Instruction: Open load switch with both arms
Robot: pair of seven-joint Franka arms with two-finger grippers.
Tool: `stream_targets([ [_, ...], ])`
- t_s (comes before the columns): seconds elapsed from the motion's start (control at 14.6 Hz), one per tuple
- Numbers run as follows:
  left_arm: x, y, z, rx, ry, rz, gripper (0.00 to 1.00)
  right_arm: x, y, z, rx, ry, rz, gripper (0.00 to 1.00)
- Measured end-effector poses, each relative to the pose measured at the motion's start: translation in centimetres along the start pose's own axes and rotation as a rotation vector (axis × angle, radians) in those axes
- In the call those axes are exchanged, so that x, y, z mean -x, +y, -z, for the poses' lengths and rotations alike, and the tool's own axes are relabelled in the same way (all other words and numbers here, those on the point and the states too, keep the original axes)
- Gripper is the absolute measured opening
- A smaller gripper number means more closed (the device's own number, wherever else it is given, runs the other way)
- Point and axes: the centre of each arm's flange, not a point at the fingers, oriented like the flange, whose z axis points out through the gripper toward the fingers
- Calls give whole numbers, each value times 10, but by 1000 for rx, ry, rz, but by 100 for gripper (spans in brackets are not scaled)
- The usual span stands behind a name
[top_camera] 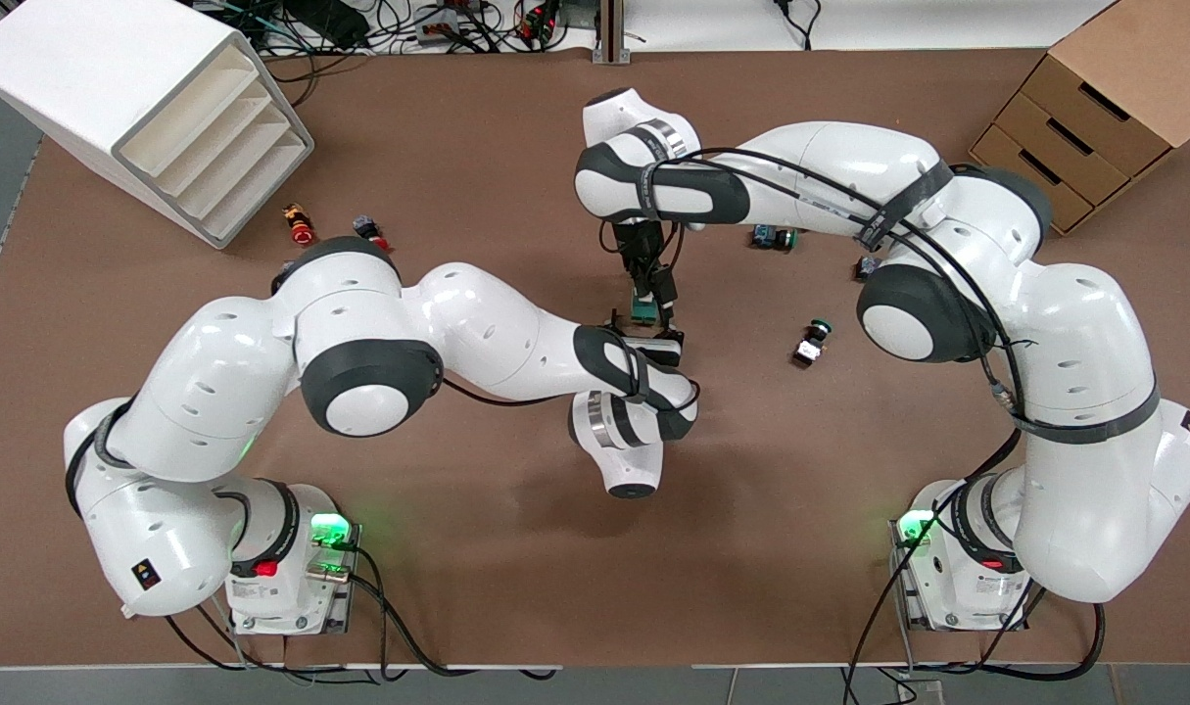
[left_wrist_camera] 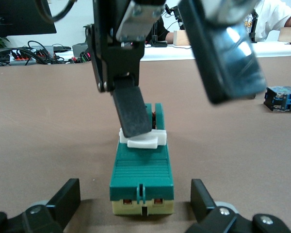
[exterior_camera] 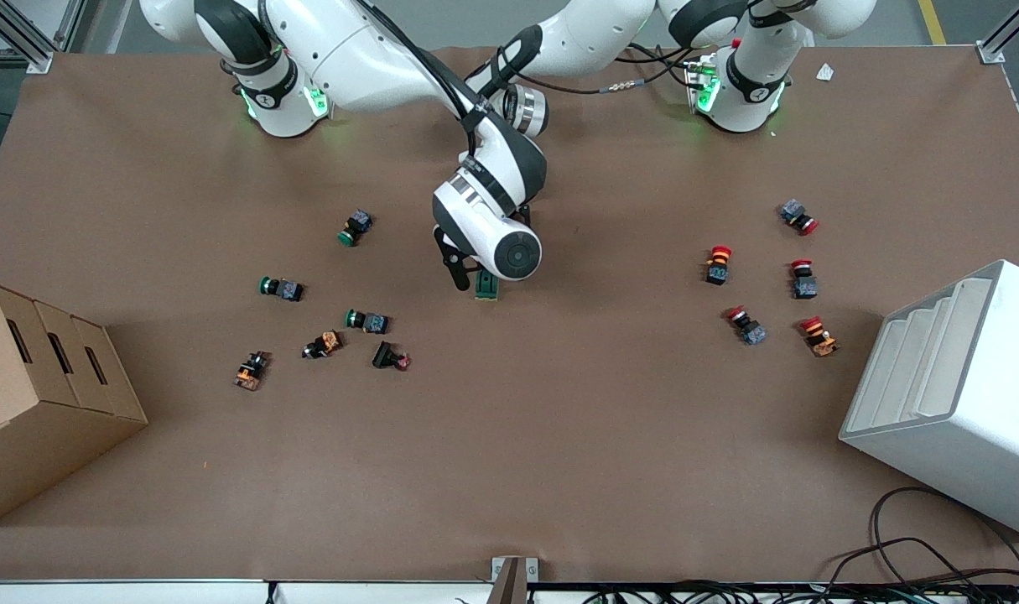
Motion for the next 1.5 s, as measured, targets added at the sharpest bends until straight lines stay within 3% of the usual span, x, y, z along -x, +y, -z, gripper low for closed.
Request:
stream_targets([
  [0.14, 0, 0, 0, 0, 0, 0, 100, -20, 3, 27, -37, -4, 51, 100],
  [0.27, 0, 0, 0, -1, 4, -15, 100, -63, 12, 72, -96, 10, 116, 100],
  [0.55, -2, -2, -2, -26, 26, -71, 99, -179, 24, 140, -212, 77, 301, 100],
  [0.61, -5, -1, -4, -49, 25, -75, 98, -222, 23, 155, -267, 88, 382, 100],
  [0.82, -26, 7, -8, -114, 11, -45, 98, -300, 31, 177, -347, 119, 580, 100],
  [1.02, -80, 36, -5, -185, -29, 32, 99, -404, 63, 195, -393, 161, 811, 100],
  [1.16, -124, 56, -8, -242, -75, 47, 99, -461, 89, 202, -418, 188, 896, 100],
  [1.5, -264, 60, -60, -422, -266, 156, 100, -524, 135, 223, -425, 320, 1032, 100],
])
